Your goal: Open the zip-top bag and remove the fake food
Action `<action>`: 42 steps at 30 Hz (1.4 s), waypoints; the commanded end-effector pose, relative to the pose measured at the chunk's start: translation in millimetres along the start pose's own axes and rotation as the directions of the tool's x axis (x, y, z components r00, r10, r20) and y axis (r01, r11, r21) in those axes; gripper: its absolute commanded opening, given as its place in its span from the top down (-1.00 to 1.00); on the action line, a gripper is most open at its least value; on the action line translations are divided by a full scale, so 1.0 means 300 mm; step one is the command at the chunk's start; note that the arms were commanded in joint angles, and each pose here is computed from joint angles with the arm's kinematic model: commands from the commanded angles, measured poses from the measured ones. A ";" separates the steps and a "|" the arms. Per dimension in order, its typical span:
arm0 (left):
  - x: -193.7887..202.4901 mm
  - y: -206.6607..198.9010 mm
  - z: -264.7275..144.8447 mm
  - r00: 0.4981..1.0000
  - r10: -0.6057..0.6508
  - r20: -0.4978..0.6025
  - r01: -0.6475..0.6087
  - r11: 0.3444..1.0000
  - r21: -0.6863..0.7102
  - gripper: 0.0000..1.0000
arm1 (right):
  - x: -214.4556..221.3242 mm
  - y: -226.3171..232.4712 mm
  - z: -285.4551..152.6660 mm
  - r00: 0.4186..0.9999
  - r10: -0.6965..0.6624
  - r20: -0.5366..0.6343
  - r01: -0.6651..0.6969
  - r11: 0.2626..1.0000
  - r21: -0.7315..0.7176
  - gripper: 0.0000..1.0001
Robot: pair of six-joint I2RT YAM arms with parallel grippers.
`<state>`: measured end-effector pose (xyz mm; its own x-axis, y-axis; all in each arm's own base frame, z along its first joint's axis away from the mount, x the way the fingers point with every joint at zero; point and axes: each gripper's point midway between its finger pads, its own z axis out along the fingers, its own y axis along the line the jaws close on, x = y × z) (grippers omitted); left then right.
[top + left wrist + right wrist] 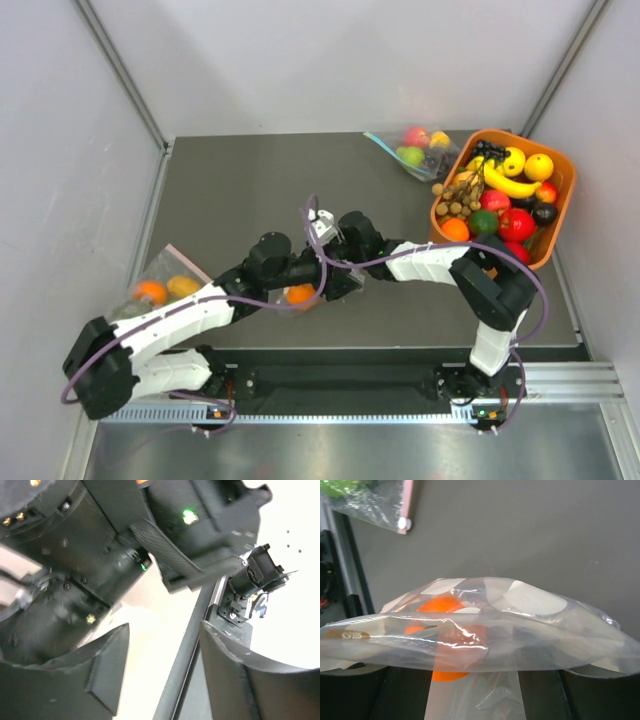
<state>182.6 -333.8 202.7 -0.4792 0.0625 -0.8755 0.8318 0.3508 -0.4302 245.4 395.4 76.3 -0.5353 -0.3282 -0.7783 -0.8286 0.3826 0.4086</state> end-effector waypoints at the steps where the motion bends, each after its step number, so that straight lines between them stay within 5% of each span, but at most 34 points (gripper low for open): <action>1: -0.010 -0.024 -0.065 0.995 0.090 0.029 -0.090 0.996 -0.017 -0.28 | -0.033 -0.027 -0.012 1.000 -0.026 0.016 0.025 0.997 0.073 -0.23; 11: 0.128 0.111 -0.286 0.997 -0.005 0.071 0.028 0.944 -0.329 -0.29 | -0.034 -0.099 -0.048 0.999 0.025 0.037 -0.030 0.988 0.152 -0.25; 19: 0.244 0.333 -0.343 0.994 -0.084 0.063 0.105 0.759 -0.643 -0.34 | -0.030 -0.101 -0.079 0.997 0.042 0.057 -0.050 0.988 0.148 -0.25; 22: 0.310 0.366 -0.318 0.991 -0.132 0.003 0.100 0.734 -0.672 -0.31 | -0.021 -0.100 -0.084 0.998 0.044 0.053 -0.051 0.988 0.147 -0.25; 33: 0.372 0.345 -0.257 0.985 -0.172 0.009 0.144 0.793 -0.592 0.47 | 0.007 -0.017 -0.111 0.998 0.050 0.035 -0.051 0.998 0.032 -0.29; 42: 0.398 0.358 -0.245 0.985 -0.173 -0.007 0.135 0.793 -0.594 0.75 | 0.056 0.095 -0.114 0.998 0.055 0.012 -0.053 0.993 -0.105 -0.41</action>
<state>187.5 -208.9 58.3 -0.6473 0.0453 -0.7608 0.4099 0.8623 -0.2974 222.5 357.9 72.0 -0.6169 -0.3055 -0.7253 -0.7741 0.4020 0.4891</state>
